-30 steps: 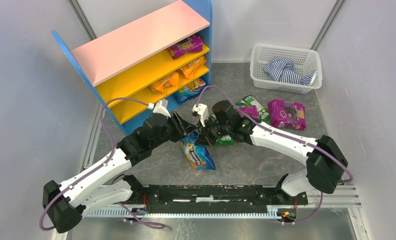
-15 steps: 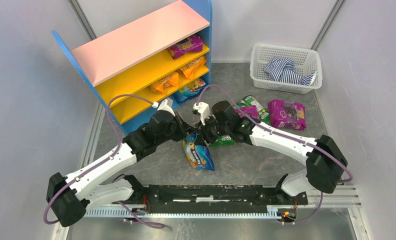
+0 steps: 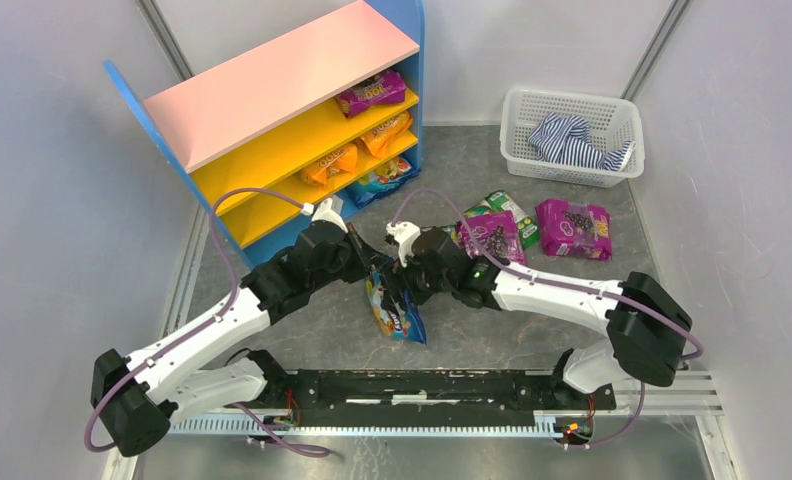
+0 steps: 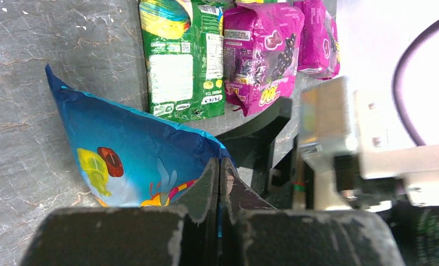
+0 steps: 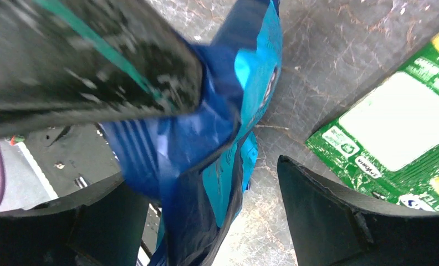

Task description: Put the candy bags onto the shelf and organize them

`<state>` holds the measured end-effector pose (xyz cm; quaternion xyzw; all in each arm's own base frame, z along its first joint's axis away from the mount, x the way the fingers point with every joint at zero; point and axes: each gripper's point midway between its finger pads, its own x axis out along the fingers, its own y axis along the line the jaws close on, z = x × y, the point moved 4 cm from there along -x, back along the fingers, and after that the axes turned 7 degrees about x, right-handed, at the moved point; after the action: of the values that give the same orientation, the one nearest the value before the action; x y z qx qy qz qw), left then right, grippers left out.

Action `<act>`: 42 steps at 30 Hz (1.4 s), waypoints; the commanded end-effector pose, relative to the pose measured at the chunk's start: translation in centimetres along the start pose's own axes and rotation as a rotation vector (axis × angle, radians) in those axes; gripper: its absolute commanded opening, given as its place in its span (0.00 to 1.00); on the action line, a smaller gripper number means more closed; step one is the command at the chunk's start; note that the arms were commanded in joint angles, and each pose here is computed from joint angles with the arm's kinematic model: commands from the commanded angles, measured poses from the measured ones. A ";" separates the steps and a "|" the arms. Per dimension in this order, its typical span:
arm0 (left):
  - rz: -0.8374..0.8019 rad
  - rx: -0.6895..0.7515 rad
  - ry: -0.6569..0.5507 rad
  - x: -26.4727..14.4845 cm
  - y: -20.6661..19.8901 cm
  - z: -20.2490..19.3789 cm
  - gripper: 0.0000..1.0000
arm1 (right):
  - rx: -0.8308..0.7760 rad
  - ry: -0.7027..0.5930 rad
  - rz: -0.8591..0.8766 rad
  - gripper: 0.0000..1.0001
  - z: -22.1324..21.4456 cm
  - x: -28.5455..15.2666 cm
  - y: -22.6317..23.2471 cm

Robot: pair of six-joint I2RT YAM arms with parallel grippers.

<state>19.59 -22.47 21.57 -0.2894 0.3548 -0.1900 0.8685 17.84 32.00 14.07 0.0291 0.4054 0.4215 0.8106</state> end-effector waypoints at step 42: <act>0.038 0.429 -0.559 -18.5 4.6 6.9 1.00 | 0.507 -0.492 0.472 0.08 14.3 5.4 6.6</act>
<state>12.36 -8.14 31.03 -0.1469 0.1172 -0.1844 0.9647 22.57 41.22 14.05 0.3354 0.3848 0.3967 0.7629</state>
